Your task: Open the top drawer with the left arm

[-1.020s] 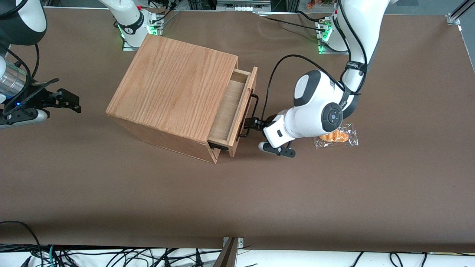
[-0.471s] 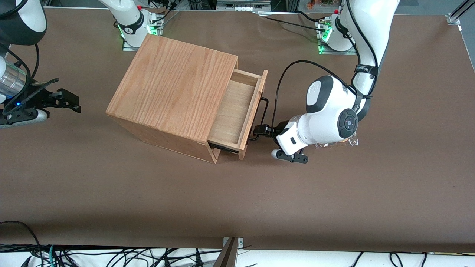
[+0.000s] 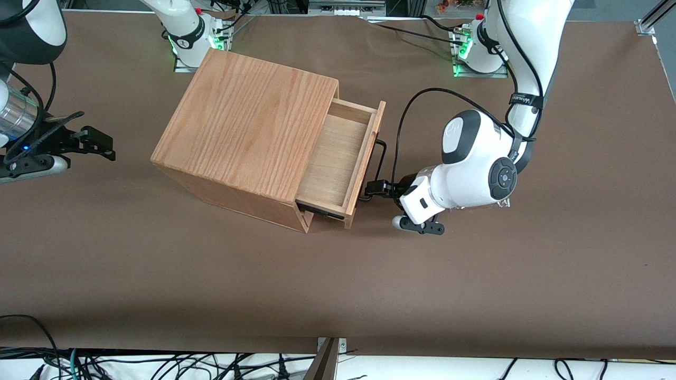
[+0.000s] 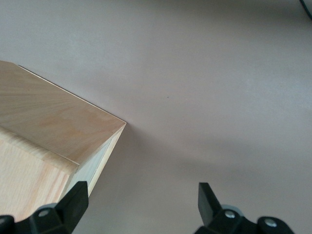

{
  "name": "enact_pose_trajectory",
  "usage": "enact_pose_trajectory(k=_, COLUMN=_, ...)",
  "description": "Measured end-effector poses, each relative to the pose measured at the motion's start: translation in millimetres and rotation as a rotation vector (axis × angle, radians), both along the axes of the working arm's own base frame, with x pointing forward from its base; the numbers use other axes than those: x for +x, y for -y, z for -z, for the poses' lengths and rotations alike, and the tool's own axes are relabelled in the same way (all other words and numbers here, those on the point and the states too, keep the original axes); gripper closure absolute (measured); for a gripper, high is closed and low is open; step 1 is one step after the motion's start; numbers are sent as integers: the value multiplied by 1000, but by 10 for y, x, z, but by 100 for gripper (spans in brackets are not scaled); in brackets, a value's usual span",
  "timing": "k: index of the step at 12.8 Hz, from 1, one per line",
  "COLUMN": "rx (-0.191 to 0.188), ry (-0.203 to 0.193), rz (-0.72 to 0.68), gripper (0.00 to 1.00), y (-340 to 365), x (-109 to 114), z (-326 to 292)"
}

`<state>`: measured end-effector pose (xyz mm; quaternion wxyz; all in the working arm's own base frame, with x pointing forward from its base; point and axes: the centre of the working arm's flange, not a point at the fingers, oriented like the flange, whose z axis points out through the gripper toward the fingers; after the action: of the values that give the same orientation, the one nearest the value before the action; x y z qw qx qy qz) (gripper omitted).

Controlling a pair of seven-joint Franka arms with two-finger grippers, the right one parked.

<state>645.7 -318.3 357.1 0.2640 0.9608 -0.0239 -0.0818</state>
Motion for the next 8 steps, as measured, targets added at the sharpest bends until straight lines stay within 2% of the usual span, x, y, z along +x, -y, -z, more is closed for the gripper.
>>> enact_pose_trajectory(k=8, rx=0, ry=-4, rz=-17, gripper=0, y=-130, x=57, z=-1)
